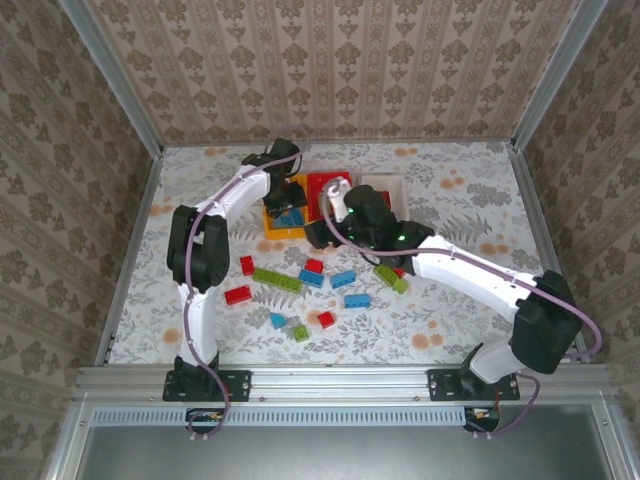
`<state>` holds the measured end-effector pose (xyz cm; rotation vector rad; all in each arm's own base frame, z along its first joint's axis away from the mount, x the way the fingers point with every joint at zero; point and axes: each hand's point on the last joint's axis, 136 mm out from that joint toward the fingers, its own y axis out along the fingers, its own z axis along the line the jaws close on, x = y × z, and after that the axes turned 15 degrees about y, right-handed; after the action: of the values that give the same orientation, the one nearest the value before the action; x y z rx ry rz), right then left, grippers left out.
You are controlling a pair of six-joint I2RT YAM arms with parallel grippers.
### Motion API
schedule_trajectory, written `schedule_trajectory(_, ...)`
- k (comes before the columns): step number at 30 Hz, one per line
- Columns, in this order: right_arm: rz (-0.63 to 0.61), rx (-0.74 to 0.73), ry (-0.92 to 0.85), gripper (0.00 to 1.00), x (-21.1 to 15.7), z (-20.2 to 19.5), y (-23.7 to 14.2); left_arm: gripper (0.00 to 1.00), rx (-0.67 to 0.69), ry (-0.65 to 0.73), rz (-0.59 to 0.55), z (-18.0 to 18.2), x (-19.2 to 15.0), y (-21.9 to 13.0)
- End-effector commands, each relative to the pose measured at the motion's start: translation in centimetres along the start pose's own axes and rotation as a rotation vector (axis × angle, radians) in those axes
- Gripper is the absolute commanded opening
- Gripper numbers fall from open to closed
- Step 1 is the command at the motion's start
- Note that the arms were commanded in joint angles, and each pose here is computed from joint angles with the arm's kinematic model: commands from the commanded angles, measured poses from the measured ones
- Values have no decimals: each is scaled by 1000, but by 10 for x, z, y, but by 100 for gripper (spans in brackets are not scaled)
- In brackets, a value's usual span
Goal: Sort the legos into containers by color
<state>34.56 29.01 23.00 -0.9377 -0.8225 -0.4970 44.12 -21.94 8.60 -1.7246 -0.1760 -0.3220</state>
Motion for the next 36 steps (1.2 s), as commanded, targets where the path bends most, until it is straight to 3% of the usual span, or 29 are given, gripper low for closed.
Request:
schedule_trajectory(1,3,-121,71,86,-8,-48,-27,57,-25,15,-30,-4,1,-30)
schedule_trajectory(8,210,-317,251,81,-75,-130,-35,61,-121,54,-137,-37,-2,-83)
schedule_trajectory(17,474,-423,350,76,-136,-164,-1,62,-313,228,-262,-88,-58,-140)
schedule_trajectory(23,481,-482,400,73,-143,-187,5,62,-352,219,-261,-92,-87,-148)
schedule_trajectory(30,514,-470,427,66,-150,-189,15,62,-358,210,-269,-93,-91,-150)
schedule_trajectory(36,527,-490,439,67,-157,-193,16,62,-365,213,-267,-95,-92,-148)
